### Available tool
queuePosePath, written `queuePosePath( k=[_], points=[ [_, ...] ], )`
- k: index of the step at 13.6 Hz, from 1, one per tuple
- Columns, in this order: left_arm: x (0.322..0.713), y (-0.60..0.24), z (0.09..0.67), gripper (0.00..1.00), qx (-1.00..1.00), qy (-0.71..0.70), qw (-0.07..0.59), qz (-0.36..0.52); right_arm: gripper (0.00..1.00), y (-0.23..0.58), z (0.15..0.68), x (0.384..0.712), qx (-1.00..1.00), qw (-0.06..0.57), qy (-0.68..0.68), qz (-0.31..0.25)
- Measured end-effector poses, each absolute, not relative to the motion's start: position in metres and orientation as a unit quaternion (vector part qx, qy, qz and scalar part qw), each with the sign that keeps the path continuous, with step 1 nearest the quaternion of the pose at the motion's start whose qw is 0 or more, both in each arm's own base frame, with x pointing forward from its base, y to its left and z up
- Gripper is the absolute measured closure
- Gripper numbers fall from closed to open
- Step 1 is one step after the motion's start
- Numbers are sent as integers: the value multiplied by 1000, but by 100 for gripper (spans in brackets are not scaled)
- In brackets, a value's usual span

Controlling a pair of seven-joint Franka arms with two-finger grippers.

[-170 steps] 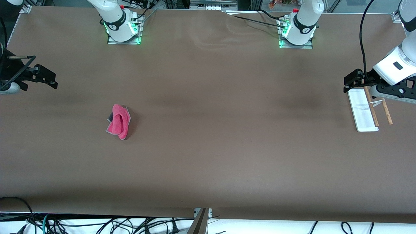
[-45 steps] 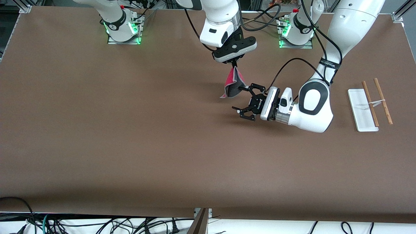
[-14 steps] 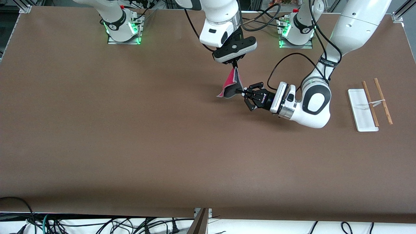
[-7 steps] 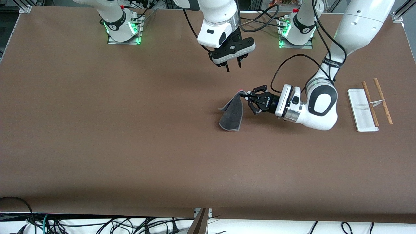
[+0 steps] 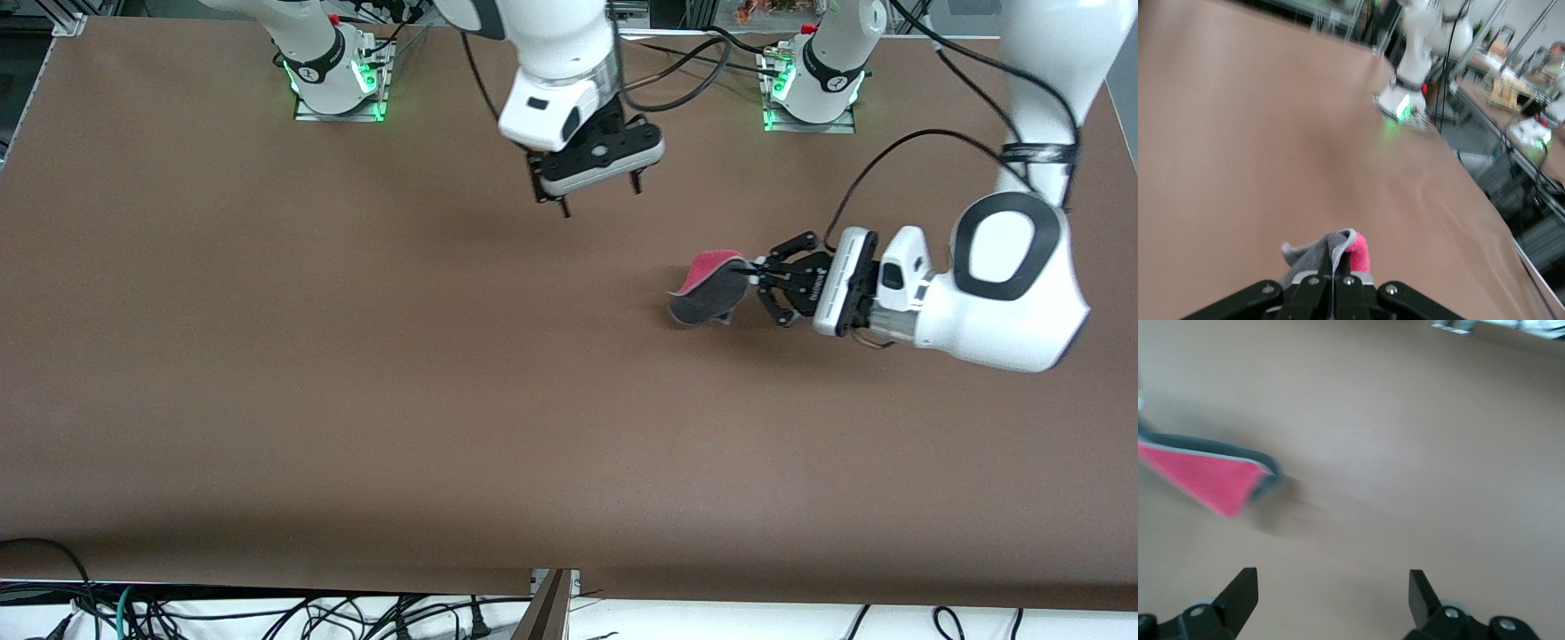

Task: Pass towel and hang on rack
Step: 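Carry the towel with the left gripper and drape it over the dowels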

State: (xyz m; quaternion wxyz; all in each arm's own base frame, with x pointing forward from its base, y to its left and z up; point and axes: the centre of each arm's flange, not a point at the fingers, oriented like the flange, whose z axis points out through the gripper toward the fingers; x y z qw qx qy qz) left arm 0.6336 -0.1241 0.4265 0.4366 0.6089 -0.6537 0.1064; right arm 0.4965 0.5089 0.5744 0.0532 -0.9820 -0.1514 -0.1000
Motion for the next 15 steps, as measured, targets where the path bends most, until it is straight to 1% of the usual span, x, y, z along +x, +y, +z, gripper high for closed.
queuePosePath(
  k=[2, 4, 8, 10, 13, 15],
  points=[
    [633, -77, 432, 98, 646, -647, 403, 46, 0, 465, 584, 529, -984, 32, -137, -107],
    [629, -10, 422, 98, 681, -631, 372, -4, 0, 424, 587, 559, -987, 12, -111, -116],
    [601, 152, 404, 98, 756, -569, 311, -86, 0, 345, 591, 609, -990, -18, -48, -128],
    [578, 225, 402, 98, 790, -528, 297, -96, 0, 296, 592, 629, -992, -34, -39, -112],
    [540, 320, 393, 98, 831, -471, 282, -92, 0, 198, 595, 656, -993, -56, -60, -82],
    [531, 363, 385, 98, 843, -464, 259, -77, 0, 128, 602, 663, -995, -60, -51, -69]
  ],
)
